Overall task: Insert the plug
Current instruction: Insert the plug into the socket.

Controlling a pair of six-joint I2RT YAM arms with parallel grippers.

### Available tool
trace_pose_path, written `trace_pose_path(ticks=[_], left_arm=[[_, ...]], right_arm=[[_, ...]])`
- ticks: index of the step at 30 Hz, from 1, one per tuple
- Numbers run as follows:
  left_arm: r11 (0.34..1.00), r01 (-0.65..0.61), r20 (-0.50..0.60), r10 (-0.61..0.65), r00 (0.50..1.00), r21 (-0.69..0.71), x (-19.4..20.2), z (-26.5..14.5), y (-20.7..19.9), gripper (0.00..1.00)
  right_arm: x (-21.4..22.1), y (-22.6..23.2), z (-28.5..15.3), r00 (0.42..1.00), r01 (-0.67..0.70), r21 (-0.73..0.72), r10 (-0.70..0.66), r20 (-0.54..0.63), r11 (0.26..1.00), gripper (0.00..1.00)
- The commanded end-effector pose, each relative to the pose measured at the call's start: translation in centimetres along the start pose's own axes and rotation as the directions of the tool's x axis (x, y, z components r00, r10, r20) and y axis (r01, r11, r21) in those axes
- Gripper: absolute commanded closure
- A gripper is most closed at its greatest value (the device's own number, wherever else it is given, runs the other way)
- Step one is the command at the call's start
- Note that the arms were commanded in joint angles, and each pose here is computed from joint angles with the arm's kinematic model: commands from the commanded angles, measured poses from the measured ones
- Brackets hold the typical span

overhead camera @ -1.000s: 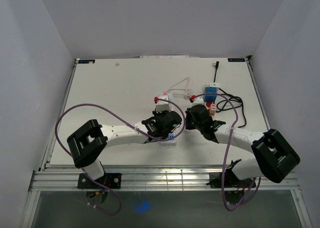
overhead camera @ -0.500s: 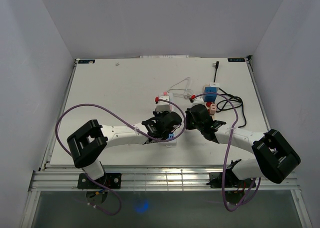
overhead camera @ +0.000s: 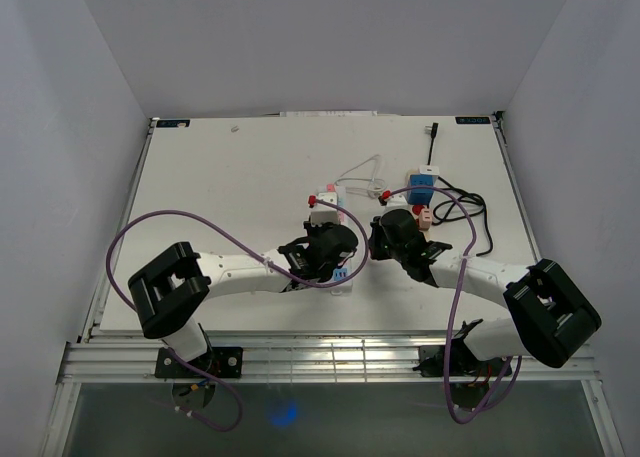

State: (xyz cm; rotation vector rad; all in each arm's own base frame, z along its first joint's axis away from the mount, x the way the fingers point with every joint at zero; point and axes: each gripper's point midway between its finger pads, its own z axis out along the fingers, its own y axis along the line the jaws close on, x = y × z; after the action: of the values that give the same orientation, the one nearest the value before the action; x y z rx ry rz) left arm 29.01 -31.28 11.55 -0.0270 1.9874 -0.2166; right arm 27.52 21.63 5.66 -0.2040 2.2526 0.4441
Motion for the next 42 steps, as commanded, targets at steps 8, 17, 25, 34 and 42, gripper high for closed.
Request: trace_pose_path(ticks=[8,17,25,34,42], left_arm=[[0.999,0.027,0.022,-0.027,0.999,0.029,-1.5,-0.4,-0.8,1.00],[1.000,0.012,-0.024,-0.013,1.000,-0.024,-0.1,0.1,-0.3,1.00],[1.000,0.009,-0.045,-0.009,0.999,-0.014,0.3,0.0,-0.5,1.00],[0.999,-0.020,-0.064,0.018,0.998,-0.027,1.5,0.7,-0.9,1.00],[0.997,-0.046,-0.062,0.042,0.997,-0.054,1.9,0.7,-1.1,1.00]], right_arm=[[-0.5,0.1,0.1,1.000,-0.009,-0.009,0.009,0.026,1.000,0.92],[-0.7,0.1,0.0,0.999,-0.009,-0.013,0.010,0.032,1.000,0.92],[-0.7,0.0,0.1,1.000,-0.011,-0.011,0.011,0.030,1.000,0.92],[-0.7,0.0,0.1,0.999,-0.012,-0.010,0.012,0.031,1.000,0.92],[-0.6,-0.1,0.1,0.999,-0.013,-0.010,0.013,0.030,1.000,0.92]])
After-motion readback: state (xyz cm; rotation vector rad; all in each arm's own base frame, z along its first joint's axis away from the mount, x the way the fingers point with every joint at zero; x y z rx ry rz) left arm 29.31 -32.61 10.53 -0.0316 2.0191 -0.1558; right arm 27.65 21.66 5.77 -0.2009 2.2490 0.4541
